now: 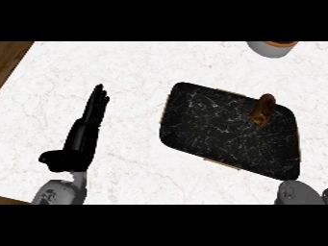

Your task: Pick the sweet potato from the tray and place it in the pot

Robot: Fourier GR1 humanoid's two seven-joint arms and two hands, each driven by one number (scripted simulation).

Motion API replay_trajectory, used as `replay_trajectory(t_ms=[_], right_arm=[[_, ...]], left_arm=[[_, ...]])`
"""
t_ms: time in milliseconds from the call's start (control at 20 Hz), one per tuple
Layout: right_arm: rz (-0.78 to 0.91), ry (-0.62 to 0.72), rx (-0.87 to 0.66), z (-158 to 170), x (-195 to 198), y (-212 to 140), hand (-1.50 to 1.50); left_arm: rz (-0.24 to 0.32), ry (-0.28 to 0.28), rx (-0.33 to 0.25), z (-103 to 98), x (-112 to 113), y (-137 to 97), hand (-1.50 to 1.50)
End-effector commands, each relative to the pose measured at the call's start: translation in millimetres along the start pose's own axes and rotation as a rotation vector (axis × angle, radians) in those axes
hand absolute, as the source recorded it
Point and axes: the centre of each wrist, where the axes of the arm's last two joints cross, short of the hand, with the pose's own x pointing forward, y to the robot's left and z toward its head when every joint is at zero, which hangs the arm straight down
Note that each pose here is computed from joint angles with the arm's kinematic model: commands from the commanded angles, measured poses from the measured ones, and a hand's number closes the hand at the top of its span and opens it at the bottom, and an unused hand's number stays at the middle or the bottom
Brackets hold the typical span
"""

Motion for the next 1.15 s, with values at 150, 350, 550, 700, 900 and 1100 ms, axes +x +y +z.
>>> replay_trajectory(t_ms=[150, 350, 550, 700, 900, 1100], right_arm=[[-0.157, 0.16, -0.16, -17.6, -3.4, -13.4, -1.5], [-0.157, 0.161, -0.179, -17.5, -5.6, -16.6, -1.5], [-0.17, 0.186, -0.202, -23.0, -5.0, -31.2, -1.5], [-0.144, 0.188, -0.245, -29.1, -13.1, -30.9, -1.5], [-0.173, 0.216, -0.325, -40.5, -19.3, -39.9, -1.5], [-0.163, 0.243, -0.383, -50.4, -25.5, -51.1, -1.5]], left_arm=[[0.004, 0.007, -0.031, -1.6, -2.2, -0.3, 0.0], [0.019, 0.007, -0.056, -4.4, 1.8, -10.6, 0.0], [0.003, 0.003, -0.077, -5.3, 1.8, -16.3, 0.0], [-0.009, -0.014, -0.07, -9.2, 1.5, -10.5, 0.0], [0.01, -0.02, -0.091, -12.4, 4.4, -19.8, 0.0], [0.019, -0.009, -0.088, -9.9, 0.6, -23.0, 0.0]])
